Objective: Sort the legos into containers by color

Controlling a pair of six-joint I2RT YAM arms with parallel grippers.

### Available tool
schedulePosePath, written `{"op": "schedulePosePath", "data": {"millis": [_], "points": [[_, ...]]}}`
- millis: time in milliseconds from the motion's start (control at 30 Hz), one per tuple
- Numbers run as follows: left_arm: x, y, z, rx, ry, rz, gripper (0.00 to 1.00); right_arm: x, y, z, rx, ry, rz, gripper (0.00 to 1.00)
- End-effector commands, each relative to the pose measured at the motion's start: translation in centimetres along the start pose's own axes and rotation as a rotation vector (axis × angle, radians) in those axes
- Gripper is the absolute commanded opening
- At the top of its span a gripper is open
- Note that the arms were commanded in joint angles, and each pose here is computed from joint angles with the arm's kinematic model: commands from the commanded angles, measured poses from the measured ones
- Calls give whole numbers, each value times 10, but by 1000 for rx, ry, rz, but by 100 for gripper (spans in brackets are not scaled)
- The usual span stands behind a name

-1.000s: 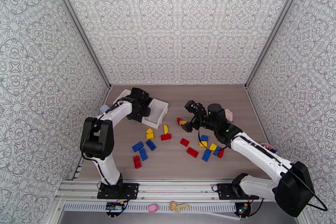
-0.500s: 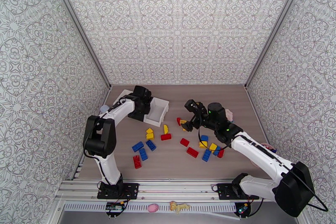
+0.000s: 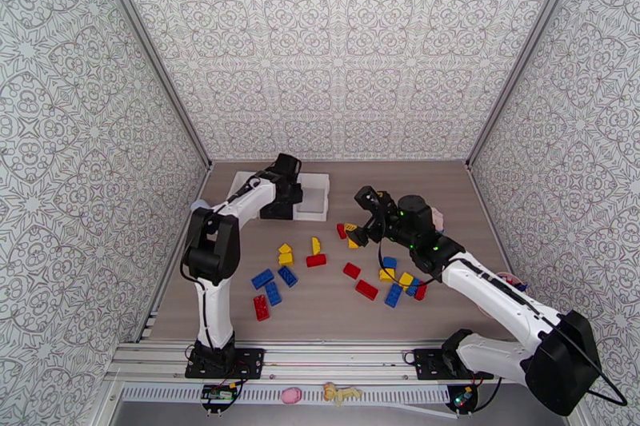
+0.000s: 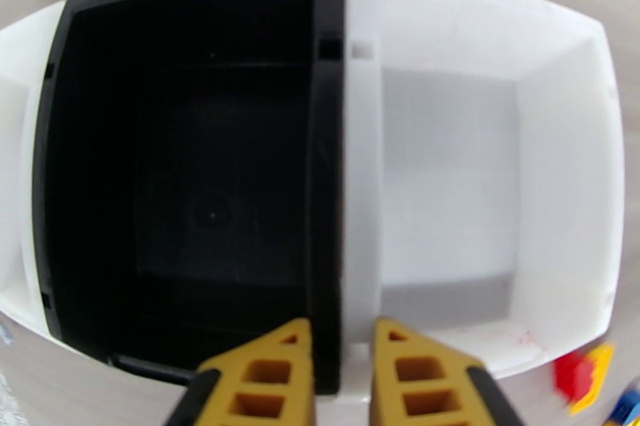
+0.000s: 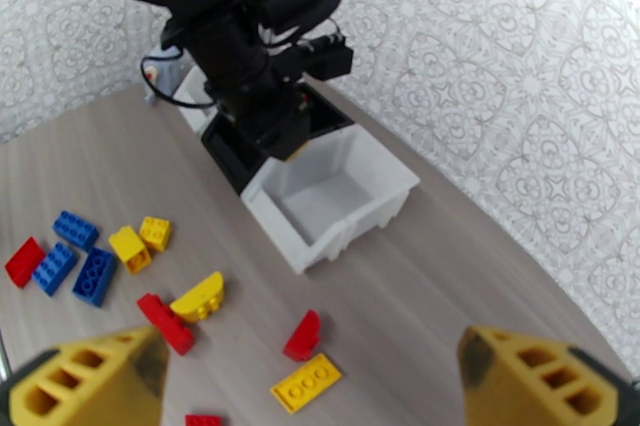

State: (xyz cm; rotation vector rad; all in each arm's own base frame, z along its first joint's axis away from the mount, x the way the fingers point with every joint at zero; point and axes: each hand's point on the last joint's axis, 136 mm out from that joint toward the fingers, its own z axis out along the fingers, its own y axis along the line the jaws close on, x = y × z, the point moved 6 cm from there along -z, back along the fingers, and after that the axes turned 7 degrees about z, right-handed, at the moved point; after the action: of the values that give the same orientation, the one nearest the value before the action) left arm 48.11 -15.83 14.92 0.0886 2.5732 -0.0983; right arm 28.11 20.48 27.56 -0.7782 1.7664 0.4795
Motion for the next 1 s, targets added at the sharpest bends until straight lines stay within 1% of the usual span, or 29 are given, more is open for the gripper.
{"op": "schedulePosePath", "data": {"millis": [0, 133, 267, 400, 500, 567, 633, 767, 867, 967], "points": [[-6, -32, 10, -5, -11, -56, 19, 0, -3, -8, 53, -17, -2, 100], [-17, -64, 20, 16, -37, -42, 19, 4, -5, -12, 79, -12, -16, 100], [-29, -95, 18, 30, -76, -34, 19, 7, -8, -16, 115, -26, -30, 100], [-31, -123, 20, 44, -130, -55, 20, 10, -11, -20, 152, -38, -32, 100], [-31, -141, 22, 77, -141, -89, 20, 12, -15, -21, 175, -37, -29, 99], [-31, -154, 21, 88, -155, -87, 21, 12, -19, -23, 203, -53, -24, 100], [-30, -163, 20, 94, -164, -92, 22, 12, -23, -25, 237, -78, -10, 100], [-33, -182, 19, 157, -184, -108, 23, 11, -31, -34, 304, -129, 36, 99], [-37, -188, 20, 192, -187, -77, 27, 13, -35, -38, 332, -137, 71, 99], [-44, -189, 4, 208, -212, -23, 33, 14, -37, -44, 361, -153, 126, 99]]}}
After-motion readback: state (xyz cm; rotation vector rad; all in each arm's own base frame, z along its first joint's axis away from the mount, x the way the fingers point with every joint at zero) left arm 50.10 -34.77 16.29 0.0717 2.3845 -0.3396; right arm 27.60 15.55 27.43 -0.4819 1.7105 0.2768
